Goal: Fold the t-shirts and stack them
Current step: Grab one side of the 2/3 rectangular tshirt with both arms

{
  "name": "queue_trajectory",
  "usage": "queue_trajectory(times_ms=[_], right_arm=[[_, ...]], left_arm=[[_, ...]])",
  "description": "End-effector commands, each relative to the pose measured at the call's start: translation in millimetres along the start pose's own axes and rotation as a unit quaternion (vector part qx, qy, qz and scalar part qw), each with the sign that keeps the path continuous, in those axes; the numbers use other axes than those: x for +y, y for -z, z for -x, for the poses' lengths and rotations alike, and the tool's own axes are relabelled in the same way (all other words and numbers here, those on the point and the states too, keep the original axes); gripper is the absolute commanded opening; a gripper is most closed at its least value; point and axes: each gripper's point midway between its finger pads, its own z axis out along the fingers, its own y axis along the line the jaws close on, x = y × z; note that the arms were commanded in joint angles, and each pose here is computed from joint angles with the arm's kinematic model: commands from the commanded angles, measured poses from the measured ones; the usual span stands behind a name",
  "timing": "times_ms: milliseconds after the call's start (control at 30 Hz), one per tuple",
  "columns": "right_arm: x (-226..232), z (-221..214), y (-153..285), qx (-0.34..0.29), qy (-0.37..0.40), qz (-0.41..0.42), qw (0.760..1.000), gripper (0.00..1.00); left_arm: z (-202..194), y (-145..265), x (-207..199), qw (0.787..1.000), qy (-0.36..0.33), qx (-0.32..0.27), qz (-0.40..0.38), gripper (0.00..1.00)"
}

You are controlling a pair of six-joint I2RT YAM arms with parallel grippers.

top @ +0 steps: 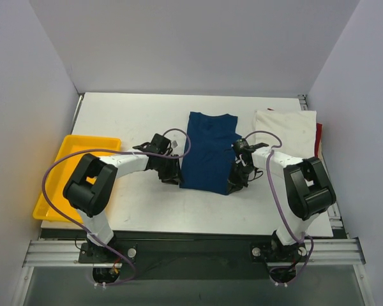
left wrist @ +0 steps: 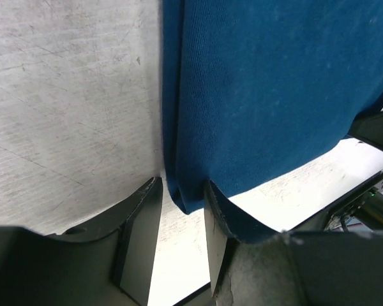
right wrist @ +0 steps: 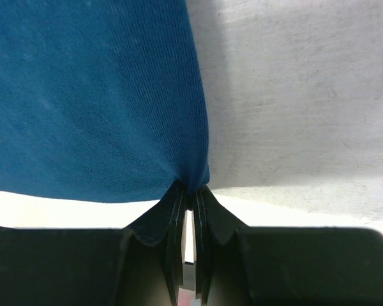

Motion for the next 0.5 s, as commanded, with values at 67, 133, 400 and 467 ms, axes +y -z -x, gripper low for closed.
queue_trajectory(times_ms=[67,133,400,467], right_arm=[[-9.6,-5.1,0.9,0.016,0.002,-0.031,0.999,0.05],[-8.9,-4.5,1.0,0.016,0.004,-0.030,0.999,0.05],[-7.4,-3.0,0.8,0.016,0.005,-0.029,0.999,0.05],[-7.1,-2.0,2.1,0.014,0.004,-0.029,0.999,0.05]], left_arm=[[-4.8,4.9,3.0,1.000,-0.012,0.004,0.025,0.42],[-5.1,3.9,1.7,1.000,-0.012,0.003,0.019,0.42],[-13.5,-6.0,-1.8,1.000,-0.012,0.023,0.013,0.42],[-17.4,-8.6,-2.0,0.999,-0.011,0.033,0.012,0.38]])
